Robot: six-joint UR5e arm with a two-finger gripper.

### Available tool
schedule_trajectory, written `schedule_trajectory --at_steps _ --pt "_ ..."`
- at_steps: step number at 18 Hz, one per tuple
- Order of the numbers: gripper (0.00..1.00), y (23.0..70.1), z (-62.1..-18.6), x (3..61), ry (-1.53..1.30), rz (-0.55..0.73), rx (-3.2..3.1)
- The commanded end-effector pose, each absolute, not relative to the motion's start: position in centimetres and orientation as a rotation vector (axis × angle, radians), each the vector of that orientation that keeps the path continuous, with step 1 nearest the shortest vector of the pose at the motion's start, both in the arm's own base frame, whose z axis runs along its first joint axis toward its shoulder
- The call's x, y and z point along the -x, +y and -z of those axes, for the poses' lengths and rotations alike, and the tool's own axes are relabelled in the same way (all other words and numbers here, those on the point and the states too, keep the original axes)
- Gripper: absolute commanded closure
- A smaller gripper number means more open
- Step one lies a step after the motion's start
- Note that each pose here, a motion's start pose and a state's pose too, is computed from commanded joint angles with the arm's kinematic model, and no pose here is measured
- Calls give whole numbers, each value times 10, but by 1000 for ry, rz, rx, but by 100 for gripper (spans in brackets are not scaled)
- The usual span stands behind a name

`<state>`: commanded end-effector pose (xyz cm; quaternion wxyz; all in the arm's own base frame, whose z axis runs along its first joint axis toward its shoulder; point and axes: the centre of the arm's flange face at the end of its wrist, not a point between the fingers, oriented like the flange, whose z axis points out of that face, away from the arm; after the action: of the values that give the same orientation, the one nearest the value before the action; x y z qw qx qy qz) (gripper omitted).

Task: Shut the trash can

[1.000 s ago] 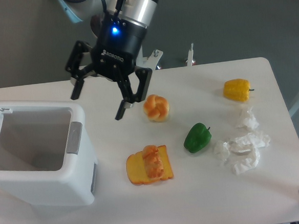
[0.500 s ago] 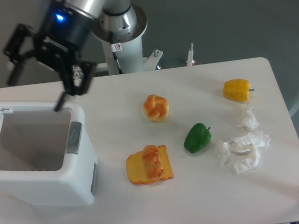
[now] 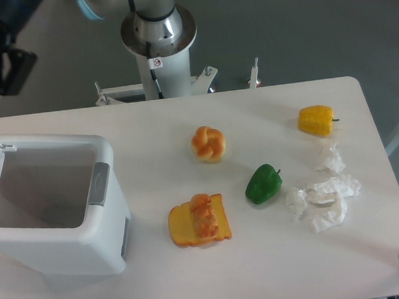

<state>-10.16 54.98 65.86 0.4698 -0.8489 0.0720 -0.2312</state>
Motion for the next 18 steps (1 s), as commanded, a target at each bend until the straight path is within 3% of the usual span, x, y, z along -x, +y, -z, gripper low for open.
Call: schedule_trajectory --at_steps 11,18 --pt "0 564 -650 54 274 720 2050" --pt "0 603 -615 34 313 814 2085"
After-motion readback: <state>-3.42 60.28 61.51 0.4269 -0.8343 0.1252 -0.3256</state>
